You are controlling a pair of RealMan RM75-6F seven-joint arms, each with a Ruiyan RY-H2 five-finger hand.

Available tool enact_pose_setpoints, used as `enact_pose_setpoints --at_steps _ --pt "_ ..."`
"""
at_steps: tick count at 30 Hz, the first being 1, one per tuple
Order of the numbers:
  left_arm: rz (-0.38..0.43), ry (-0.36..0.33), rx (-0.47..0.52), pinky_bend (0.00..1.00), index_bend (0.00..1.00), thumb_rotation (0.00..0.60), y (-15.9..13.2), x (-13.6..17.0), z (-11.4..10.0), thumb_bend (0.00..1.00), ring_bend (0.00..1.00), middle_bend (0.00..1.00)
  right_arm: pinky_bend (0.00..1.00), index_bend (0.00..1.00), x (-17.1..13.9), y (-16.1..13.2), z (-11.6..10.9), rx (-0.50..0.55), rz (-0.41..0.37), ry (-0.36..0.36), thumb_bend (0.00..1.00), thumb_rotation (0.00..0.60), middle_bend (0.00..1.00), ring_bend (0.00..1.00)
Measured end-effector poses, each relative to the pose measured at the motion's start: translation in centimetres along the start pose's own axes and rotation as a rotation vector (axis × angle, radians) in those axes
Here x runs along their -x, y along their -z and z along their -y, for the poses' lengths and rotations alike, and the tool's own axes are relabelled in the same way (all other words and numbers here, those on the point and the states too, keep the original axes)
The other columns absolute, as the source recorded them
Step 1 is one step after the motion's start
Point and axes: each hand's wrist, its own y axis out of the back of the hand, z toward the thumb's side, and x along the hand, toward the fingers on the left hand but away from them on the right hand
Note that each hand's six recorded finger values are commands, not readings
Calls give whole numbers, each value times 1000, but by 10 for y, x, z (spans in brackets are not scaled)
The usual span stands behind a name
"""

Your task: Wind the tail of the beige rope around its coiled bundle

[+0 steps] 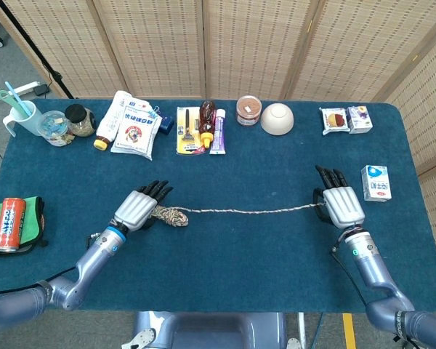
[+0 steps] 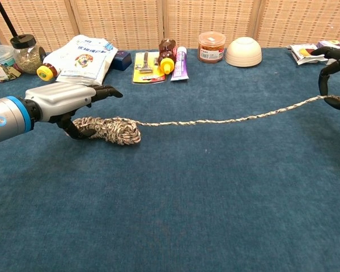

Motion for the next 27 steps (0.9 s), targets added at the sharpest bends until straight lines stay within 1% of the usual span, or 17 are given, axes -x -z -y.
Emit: enact_pose_setpoints --at_steps 4,6,9,12,15,22,25,27 --pt "0 16 1 239 2 600 -3 -2 5 403 7 0 0 611 1 1 0 2 3 -1 547 600 0 0" --pt "-1 24 7 261 20 600 -4 -2 6 401 39 3 0 611 1 2 0 3 5 0 549 600 0 0" --pt "0 30 8 315 71 600 -6 -3 9 400 104 43 0 611 2 3 0 5 8 -1 551 600 0 0" --pt "-4 31 6 360 141 600 -7 -5 12 402 147 91 0 611 2 6 2 7 13 -5 553 600 0 0" --pt "-5 32 3 385 201 600 -8 -7 14 413 179 134 0 611 3 6 3 10 13 -8 554 600 0 0" --pt "-5 27 8 492 360 600 -11 -8 15 505 280 277 0 611 3 8 3 14 15 -7 562 600 0 0" --pt "-8 9 9 533 443 600 -11 -7 13 544 330 348 0 611 4 9 3 13 16 -7 565 600 0 0" --pt "-11 -3 9 547 475 600 -10 -7 11 564 350 376 0 611 4 9 4 13 15 -8 569 600 0 0"
